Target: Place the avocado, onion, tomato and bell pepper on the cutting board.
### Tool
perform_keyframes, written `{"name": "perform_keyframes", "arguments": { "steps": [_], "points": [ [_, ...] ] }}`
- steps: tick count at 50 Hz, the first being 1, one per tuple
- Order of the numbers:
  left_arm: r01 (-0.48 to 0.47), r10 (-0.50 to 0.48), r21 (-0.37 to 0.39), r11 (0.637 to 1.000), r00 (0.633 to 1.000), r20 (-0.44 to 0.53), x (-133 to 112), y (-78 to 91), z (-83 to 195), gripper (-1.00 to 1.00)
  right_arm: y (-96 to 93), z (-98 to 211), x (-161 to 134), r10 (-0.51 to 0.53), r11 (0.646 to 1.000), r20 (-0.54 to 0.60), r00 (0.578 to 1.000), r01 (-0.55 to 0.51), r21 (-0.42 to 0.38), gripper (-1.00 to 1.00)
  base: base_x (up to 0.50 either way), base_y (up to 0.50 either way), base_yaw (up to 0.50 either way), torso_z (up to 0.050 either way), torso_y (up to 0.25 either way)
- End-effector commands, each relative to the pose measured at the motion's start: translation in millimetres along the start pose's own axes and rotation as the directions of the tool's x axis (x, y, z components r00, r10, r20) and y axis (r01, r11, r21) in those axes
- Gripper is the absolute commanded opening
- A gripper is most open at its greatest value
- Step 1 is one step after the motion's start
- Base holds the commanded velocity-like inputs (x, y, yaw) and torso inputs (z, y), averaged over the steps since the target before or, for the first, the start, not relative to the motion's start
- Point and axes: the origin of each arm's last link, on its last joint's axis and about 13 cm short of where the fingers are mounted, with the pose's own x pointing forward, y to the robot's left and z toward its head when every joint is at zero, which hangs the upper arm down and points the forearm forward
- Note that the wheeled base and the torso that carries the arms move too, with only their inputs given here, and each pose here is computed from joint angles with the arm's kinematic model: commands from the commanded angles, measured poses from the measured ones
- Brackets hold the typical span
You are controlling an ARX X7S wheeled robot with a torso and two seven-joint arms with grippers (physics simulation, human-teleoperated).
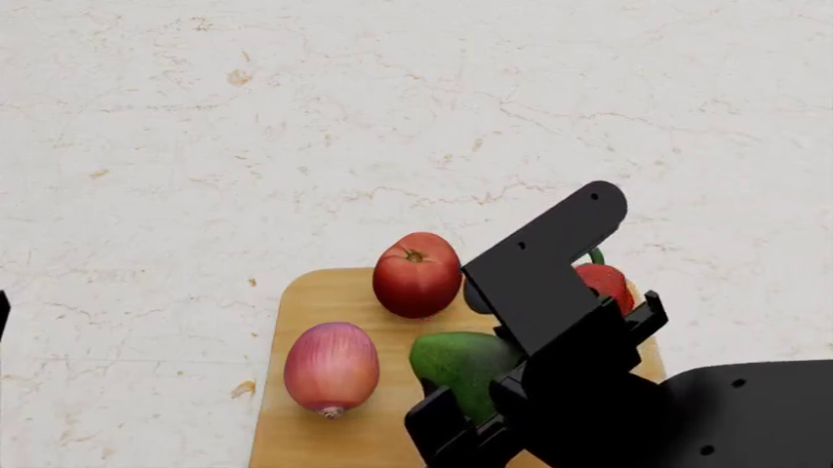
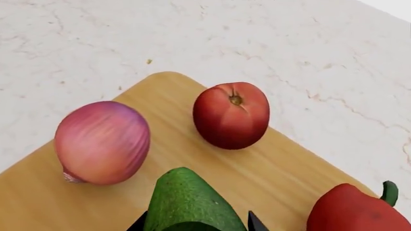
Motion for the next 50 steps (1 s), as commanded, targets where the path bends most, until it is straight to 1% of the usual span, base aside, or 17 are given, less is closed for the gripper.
{"name": "perform_keyframes", "arguments": {
  "steps": [1, 13, 21, 25, 33, 34, 37, 38, 42, 47, 49, 50],
  "points": [
    [0.037, -0.038, 0.012, 0.999, 0.999, 0.034, 0, -1.5, 2, 1.0, -1.2, 8, 5, 0.01, 1.0, 0.054, 0.999, -0.008, -0.027, 1.0, 0.0, 0.0, 0.0, 0.0, 0.0],
    [0.032, -0.033, 0.011, 0.999, 0.999, 0.042, -2, -1.3, 4, 1.0, -1.0, 11, -2, -0.001, 0.999, 0.072, 0.997, 0.003, -0.034, 1.0, 0.0, 0.0, 0.0, 0.0, 0.0],
    [0.035, -0.035, 0.011, 0.999, 0.998, 0.044, -2, -2.0, 4, 1.0, -0.7, 26, -31, -0.034, 0.998, 0.132, 0.991, 0.041, -0.05, 1.0, 0.0, 0.0, 0.0, 0.0, 0.0],
    [0.036, -0.036, 0.014, 0.999, 0.998, 0.048, -3, -2.7, 6, 1.0, -2.1, 32, -46, -0.068, 0.996, 0.163, 0.984, 0.077, -0.051, 1.0, 0.0, 0.0, 0.0, 0.0, 0.0],
    [0.043, -0.044, 0.021, 0.999, 0.997, 0.055, -4, -4.9, 10, 1.0, 3.4, 39, -73, -0.115, 0.99, 0.22, 0.969, 0.13, -0.053, 1.0, 0.0, 0.0, 0.0, 0.0, 0.0],
    [0.046, -0.048, 0.025, 0.999, 0.997, 0.062, -4, -5.4, 11, 1.0, 6.0, 41, -81, -0.129, 0.988, 0.244, 0.961, 0.145, -0.05, 1.0, 0.0, 0.0, 0.0, 0.0, 0.0],
    [0.048, -0.05, 0.027, 0.998, 0.997, 0.065, -4, -5.8, 12, 1.0, 8.8, 45, -91, -0.164, 0.984, 0.265, 0.95, 0.178, -0.03, 1.0, 0.0, 0.0, 0.0, 0.0, 0.0],
    [0.049, -0.051, 0.027, 0.998, 0.997, 0.066, -4, -5.9, 12, 1.0, 10.6, 46, -95, -0.175, 0.981, 0.27, 0.947, 0.192, -0.038, 1.0, 0.0, 0.0, 0.0, 0.0, 0.0],
    [0.05, -0.052, 0.031, 0.998, 0.996, 0.07, -4, -6.7, 15, 1.0, 21.3, 51, -112, -0.177, 0.98, 0.308, 0.935, 0.197, -0.033, 1.0, 0.0, 0.0, 0.0, 0.0, 0.0],
    [0.047, -0.051, 0.046, 0.998, 0.995, 0.088, -8, -8.3, 18, 1.0, 33.8, 60, -139, -0.243, 0.963, 0.387, 0.889, 0.269, -0.014, 1.0, 0.0, 0.0, 0.0, 0.0, 0.0],
    [0.05, -0.055, 0.05, 0.997, 0.994, 0.096, -10, -9.6, 19, 1.0, 39.9, 61, -147, -0.256, 0.958, 0.42, 0.871, 0.285, -0.007, 1.0, 0.0, 0.0, 0.0, 0.0, 0.0],
    [0.052, -0.057, 0.054, 0.997, 0.993, 0.1, -10, -10.3, 19, 1.0, 44.0, 61, -152, -0.246, 0.962, 0.451, 0.858, 0.272, 0.008, 1.0, 0.0, 0.0, 0.0, 0.0, 0.0]
  ]
}}
